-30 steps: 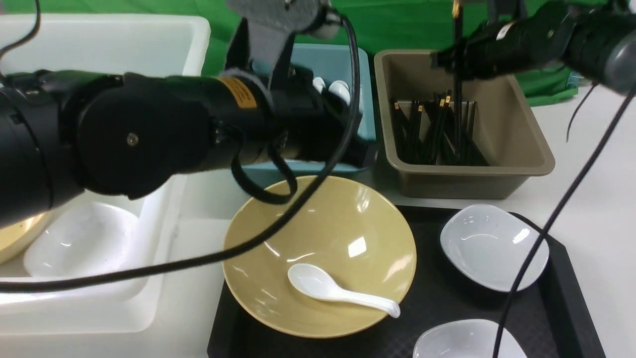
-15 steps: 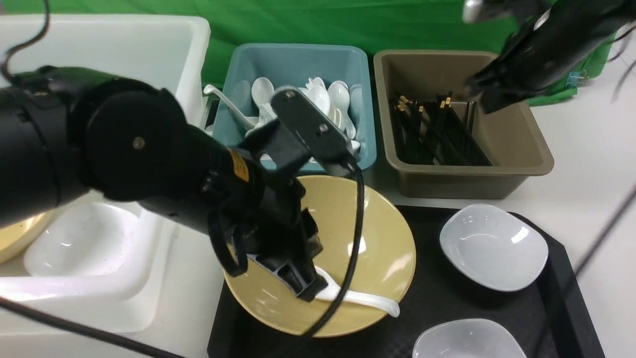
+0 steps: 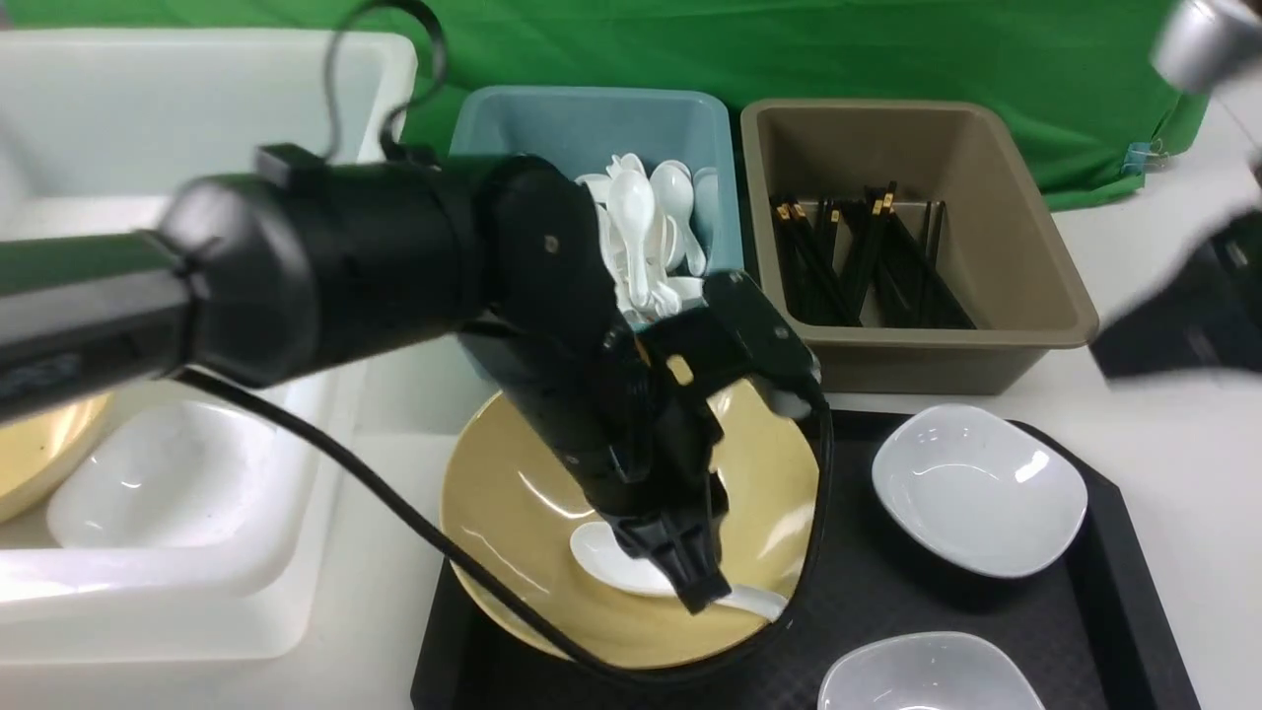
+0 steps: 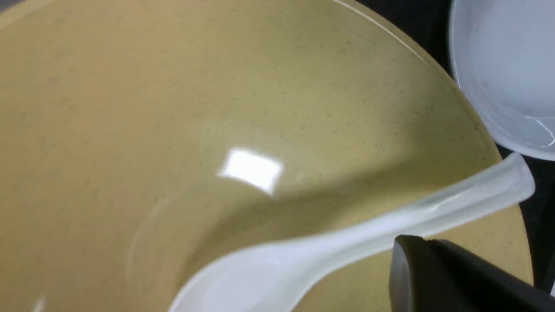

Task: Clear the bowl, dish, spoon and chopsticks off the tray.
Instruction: Use the left arm to grab the soup spoon in the middle, then use the left arm to put the soup spoon into the small storage box in the middle

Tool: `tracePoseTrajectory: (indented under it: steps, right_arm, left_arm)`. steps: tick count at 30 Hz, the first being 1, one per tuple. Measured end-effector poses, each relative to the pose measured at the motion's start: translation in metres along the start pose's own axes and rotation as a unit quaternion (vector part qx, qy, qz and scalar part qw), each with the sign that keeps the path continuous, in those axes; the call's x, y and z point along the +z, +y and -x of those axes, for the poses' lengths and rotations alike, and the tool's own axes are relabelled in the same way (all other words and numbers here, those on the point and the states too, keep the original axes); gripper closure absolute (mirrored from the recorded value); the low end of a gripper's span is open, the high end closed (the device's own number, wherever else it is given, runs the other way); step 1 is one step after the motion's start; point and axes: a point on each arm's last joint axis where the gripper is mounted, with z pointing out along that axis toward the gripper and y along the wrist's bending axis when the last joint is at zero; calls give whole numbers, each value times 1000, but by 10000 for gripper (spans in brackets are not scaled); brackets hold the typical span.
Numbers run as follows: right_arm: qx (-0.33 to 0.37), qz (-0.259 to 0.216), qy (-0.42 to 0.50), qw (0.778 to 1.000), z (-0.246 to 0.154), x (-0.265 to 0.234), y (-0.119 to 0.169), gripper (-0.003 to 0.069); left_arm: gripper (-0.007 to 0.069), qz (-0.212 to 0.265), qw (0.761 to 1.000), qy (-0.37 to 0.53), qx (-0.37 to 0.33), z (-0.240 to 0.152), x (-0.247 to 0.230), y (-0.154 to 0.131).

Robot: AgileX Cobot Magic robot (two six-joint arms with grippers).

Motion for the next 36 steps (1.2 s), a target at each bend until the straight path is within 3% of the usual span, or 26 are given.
tracePoseTrajectory:
  steps: [4,5,9,10,12,15,19,22,23,24,25,31,36]
  right_arm:
    - [-14,1,-11,1000,-28,-12,13,664]
    - [-22,-1,-19,1000,-40,-18,19,664]
    - [-35,-6,-40,999,-52,-31,28,664]
    - [-36,-7,-41,999,-52,-32,29,664]
    - [-40,-9,-50,998,-54,-37,32,664]
    - [-41,-9,-52,998,-55,-38,32,665]
    - [-41,-9,-52,998,-55,-38,32,665]
    - [-41,-9,-52,998,-55,-38,32,665]
    - [-41,-9,-52,998,-55,-38,32,665]
    - [-41,-9,-52,998,-55,-38,32,665]
    - [-41,-10,-52,998,-55,-38,32,665]
    - [-42,-15,-64,997,-53,-38,31,665]
    - [-42,-36,-110,992,-44,-39,28,665]
  left_arm:
    - [493,-12,999,7,35,-1,11,1]
    - [410,-14,999,11,49,-2,14,2]
    - [220,-11,995,21,95,-4,26,7]
    - [211,-11,995,21,96,-4,27,7]
    - [124,-4,994,25,107,-6,36,11]
    - [85,2,994,24,109,-7,44,15]
    - [154,9,994,19,107,-6,47,17]
    - [386,8,994,16,104,-5,47,17]
    - [425,9,995,15,102,-5,47,17]
    - [541,12,995,12,96,-3,46,18]
    - [573,14,996,9,87,-2,45,18]
    - [594,28,1000,4,5,16,27,25]
    - [594,101,991,-43,-73,46,-19,51]
